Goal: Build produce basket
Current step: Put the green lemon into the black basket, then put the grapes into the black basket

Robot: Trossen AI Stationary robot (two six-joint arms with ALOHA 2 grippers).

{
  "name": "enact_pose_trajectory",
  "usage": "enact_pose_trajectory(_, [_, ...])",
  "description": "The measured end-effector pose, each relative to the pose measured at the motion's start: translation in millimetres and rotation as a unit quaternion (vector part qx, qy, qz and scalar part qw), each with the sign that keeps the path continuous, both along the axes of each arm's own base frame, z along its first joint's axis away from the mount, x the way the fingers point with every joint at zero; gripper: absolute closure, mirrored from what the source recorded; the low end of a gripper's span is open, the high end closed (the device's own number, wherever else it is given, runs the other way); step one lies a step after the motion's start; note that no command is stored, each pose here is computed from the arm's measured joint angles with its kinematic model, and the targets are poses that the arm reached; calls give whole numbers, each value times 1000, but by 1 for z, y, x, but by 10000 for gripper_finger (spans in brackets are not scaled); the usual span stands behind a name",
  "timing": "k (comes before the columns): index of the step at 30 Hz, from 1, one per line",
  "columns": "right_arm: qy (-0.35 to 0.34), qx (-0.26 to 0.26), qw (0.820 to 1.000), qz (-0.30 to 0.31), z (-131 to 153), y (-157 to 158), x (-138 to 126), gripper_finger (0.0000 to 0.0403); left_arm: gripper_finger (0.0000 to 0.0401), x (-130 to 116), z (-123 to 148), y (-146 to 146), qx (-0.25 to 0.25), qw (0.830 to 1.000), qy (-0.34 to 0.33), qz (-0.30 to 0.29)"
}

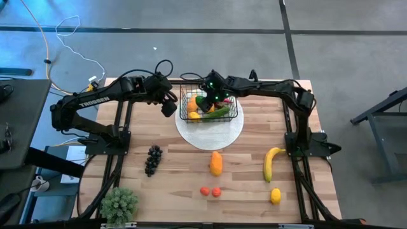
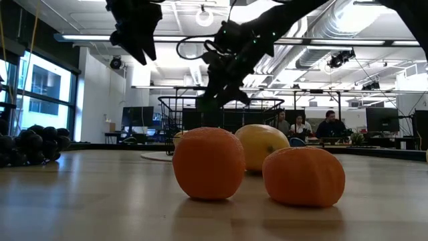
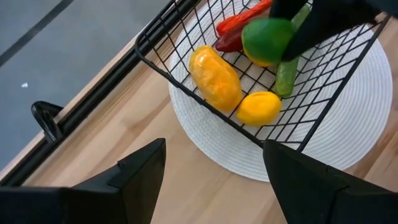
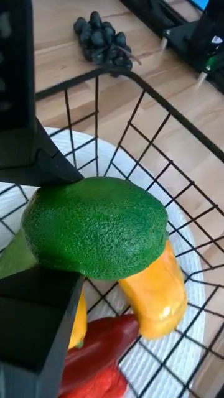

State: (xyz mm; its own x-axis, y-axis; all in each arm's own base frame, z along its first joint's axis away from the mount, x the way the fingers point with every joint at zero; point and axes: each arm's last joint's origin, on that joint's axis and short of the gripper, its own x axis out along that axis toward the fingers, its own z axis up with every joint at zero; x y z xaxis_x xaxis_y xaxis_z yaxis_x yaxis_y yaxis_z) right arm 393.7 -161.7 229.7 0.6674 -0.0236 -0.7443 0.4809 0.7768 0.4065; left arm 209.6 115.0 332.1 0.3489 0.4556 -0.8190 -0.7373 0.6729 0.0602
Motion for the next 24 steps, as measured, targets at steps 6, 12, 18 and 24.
enact_pose_trajectory(6, [12,-6,1000,7,-21,2,-6,256,144,0,0,0,-14,1000,-15,20])
enact_pose_trajectory(12, [25,-29,998,40,-29,4,-9,212,144,1,0,-1,-26,999,-23,19])
enact_pose_trajectory(18, [24,-30,998,40,-28,4,-9,177,144,1,0,-1,-27,999,-23,20])
enact_pose_trajectory(24, [24,-25,999,30,-28,1,-10,144,144,1,0,-2,-42,999,-30,9])
